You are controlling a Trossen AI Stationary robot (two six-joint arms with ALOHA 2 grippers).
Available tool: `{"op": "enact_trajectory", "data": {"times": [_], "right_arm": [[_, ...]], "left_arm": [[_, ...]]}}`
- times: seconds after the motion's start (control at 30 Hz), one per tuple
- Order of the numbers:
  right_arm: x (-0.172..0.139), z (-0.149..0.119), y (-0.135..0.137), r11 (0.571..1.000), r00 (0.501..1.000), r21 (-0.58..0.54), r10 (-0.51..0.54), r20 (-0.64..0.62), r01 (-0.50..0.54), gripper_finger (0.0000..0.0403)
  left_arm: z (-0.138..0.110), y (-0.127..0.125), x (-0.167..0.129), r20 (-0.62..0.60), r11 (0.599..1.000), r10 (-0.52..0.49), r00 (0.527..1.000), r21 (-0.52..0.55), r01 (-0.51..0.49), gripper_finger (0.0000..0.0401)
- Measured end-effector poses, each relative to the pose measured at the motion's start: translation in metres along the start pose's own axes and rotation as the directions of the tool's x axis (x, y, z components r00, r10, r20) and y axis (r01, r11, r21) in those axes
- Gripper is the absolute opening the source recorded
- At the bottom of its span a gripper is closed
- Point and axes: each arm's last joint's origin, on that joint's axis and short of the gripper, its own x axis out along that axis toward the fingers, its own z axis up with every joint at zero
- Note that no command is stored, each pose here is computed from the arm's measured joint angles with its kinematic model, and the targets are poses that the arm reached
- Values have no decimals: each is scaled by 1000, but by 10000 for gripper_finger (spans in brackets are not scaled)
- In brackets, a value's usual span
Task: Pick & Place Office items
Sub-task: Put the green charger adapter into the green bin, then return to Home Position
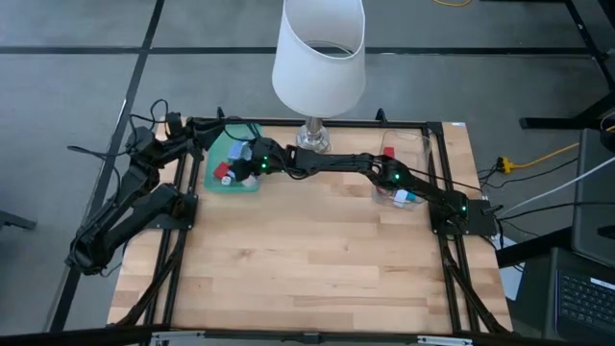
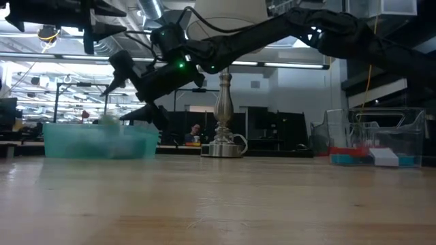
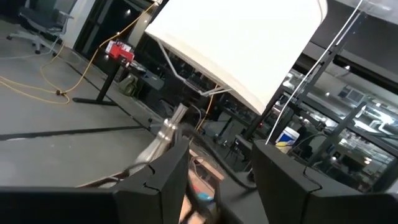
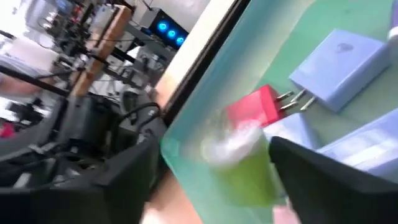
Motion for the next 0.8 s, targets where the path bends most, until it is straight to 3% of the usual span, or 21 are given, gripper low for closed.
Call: {"op": "enact_trajectory", "data": {"times": [0.1,0.23,0.37,0.5,0.67,0.73,0.8], "right_arm": [[0,4,-1,998,1000,55,16,-2,-16,363],[0,4,0,997,999,74,32,-3,-32,377],[-2,8,18,967,968,51,251,-14,-250,347],[-14,5,47,921,920,0,389,-54,-390,251],[-36,-5,84,883,884,-109,435,-171,-456,50],[-40,-15,87,891,889,-149,389,-242,-430,16],[-41,-27,88,902,893,-174,332,-304,-395,14]], "left_arm": [[-1,1,0,-7,1000,5,1000,-4,-5,169],[-1,1,0,-9,1000,3,1000,-4,-3,169],[-2,-1,0,-42,999,-40,998,3,40,169],[-2,-1,0,-55,998,-58,997,5,59,169],[-2,-2,0,-62,997,-69,996,13,70,169],[-1,-3,0,-60,996,-84,995,15,85,169],[-1,-4,0,-60,994,-105,993,11,106,169]]}}
